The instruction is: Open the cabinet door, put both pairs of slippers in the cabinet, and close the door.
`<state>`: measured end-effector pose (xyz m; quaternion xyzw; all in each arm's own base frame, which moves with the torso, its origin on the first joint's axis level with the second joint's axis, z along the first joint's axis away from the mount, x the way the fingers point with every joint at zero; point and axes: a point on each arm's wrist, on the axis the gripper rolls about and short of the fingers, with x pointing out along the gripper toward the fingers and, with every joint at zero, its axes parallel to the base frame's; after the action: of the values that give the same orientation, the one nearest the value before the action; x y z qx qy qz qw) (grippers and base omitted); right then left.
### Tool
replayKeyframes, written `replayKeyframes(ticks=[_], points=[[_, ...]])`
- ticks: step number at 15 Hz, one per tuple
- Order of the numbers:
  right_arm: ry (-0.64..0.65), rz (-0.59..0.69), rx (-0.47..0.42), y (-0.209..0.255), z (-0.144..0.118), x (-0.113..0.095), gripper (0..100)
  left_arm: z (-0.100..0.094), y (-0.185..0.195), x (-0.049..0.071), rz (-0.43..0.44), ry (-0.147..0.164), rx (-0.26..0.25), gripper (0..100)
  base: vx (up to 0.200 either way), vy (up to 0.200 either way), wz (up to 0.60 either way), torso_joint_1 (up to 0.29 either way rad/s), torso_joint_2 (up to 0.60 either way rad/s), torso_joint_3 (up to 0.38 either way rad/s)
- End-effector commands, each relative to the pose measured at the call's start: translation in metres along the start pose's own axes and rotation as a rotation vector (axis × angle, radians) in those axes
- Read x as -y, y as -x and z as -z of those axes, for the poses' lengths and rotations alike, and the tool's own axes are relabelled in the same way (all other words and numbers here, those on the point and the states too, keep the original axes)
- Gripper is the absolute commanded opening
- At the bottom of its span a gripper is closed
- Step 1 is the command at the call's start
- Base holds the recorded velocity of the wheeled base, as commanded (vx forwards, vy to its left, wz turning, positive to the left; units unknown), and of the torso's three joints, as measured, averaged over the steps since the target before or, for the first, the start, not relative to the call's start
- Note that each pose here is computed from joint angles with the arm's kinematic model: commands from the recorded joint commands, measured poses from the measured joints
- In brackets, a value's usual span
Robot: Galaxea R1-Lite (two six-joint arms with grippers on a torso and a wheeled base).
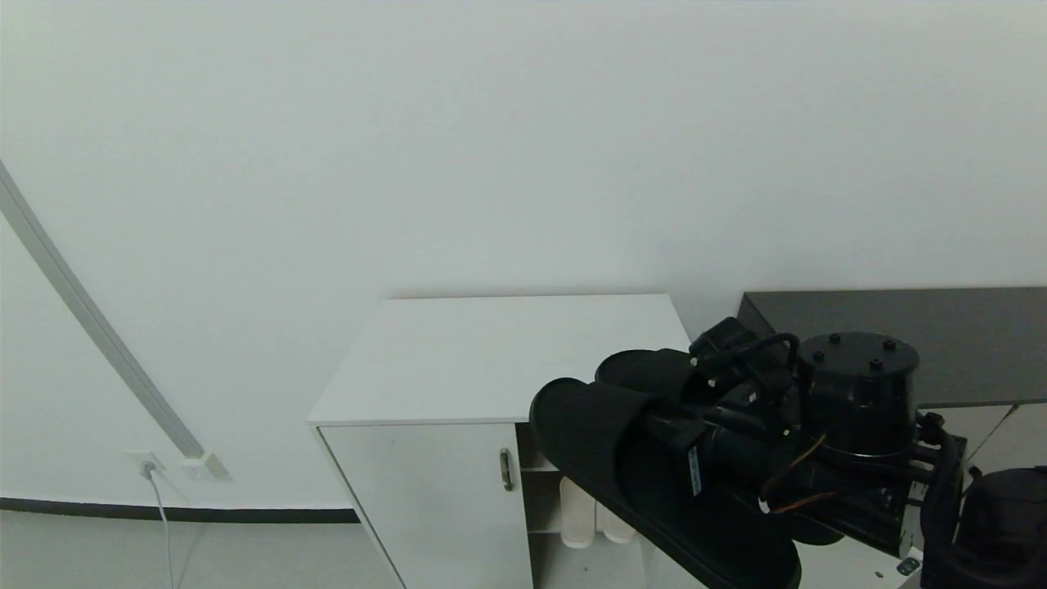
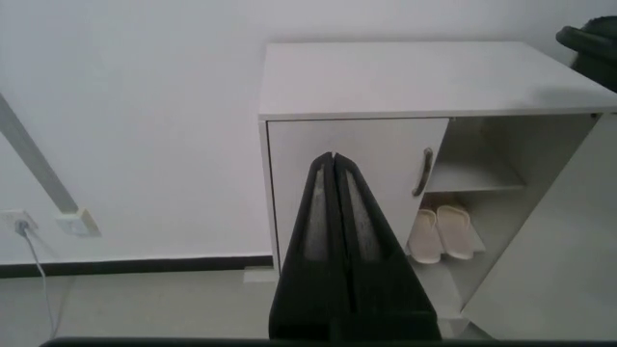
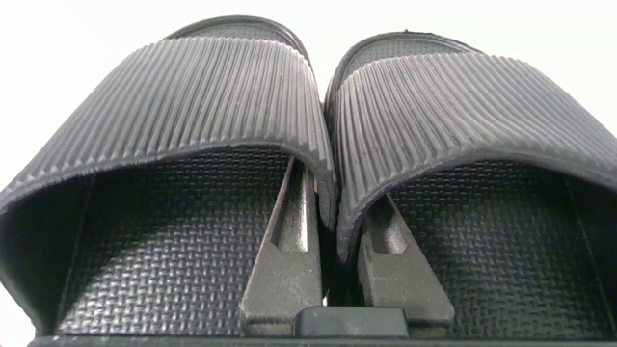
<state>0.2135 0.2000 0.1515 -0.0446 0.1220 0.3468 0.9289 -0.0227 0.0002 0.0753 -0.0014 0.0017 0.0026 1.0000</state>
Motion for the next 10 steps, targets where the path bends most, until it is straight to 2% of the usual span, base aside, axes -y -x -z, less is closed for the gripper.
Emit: replayKeyframes(ticks=[1, 4, 7, 10], points=[[0.001, -0.005, 0.0, 0.0001, 0.0002, -0.0011, 0, 0.0, 0.0, 0.0, 0.001, 0.0, 0.0, 0, 0.0, 0.0, 0.0, 0.0, 0.0, 0.0], [-0.003, 0.004, -0.005, -0.0031, 0.0027, 0.0015, 0, 0.0, 0.0, 0.0, 0.001, -0.001, 0.0, 0, 0.0, 0.0, 0.0, 0.0, 0.0, 0.0], [-0.003, 0.007, -0.011, -0.006, 0.0056, 0.0024, 0, 0.0, 0.0, 0.0, 0.001, -0.001, 0.0, 0, -0.2, 0.0, 0.0, 0.009, 0.01, 0.001], [-0.006, 0.016, 0.0, -0.0064, 0.0047, 0.0051, 0, 0.0, 0.0, 0.0, 0.001, -0.001, 0.0, 0, 0.0, 0.0, 0.0, 0.0, 0.0, 0.0]])
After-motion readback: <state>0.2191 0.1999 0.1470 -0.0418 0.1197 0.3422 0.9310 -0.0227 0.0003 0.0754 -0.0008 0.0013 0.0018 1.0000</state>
